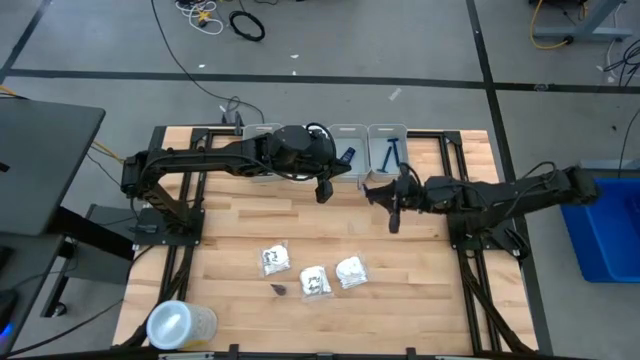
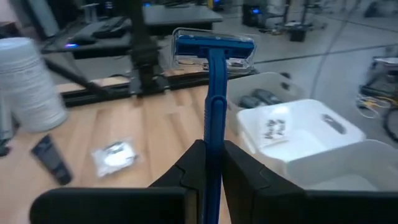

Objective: Pick & Place Travel size toiletries
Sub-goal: Put the blue razor into the right gray bin

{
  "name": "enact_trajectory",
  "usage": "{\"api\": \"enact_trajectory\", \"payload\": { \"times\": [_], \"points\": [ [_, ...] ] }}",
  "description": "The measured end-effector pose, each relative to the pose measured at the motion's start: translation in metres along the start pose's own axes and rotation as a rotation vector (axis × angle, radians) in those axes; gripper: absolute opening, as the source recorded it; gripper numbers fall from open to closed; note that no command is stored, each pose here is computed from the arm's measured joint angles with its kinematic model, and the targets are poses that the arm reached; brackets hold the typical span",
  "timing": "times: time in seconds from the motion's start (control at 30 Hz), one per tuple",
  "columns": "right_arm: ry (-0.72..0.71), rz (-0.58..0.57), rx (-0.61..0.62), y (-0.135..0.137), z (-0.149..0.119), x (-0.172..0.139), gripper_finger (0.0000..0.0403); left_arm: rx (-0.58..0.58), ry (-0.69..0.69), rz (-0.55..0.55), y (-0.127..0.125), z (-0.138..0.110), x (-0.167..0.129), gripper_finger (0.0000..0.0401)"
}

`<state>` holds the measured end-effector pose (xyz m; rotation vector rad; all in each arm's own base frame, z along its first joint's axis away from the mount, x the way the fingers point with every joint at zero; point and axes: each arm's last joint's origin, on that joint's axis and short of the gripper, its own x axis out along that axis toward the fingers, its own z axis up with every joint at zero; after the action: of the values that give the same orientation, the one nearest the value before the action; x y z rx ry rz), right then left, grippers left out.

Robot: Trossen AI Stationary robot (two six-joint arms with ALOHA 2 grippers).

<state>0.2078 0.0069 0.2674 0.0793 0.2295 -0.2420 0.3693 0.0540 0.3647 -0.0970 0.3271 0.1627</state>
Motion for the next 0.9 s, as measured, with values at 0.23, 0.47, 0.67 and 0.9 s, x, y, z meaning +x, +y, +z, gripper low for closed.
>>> {"api": "enact_trajectory", "payload": {
  "times": [0.23,0.47,0.67,0.9],
  "points": [
    [0.007,-0.161,0.031,-0.033,0.002,0.005,0.0044,-0.006,0.0,0.0,0.0,0.0,0.0,0.0025],
    [0.054,-0.332,0.039,-0.069,-0.001,0.006,0.0044,-0.018,-0.001,0.0,0.0,0.0,0.0,0.0025],
    [0.08,-0.463,0.066,-0.097,-0.003,0.002,0.0044,-0.019,-0.001,0.0,0.0,0.0,0.0,0.0025],
    [0.094,-0.576,0.099,-0.12,-0.005,-0.004,0.0044,-0.019,-0.001,0.0,0.0,0.0,0.0,0.0025]
  ]
}}
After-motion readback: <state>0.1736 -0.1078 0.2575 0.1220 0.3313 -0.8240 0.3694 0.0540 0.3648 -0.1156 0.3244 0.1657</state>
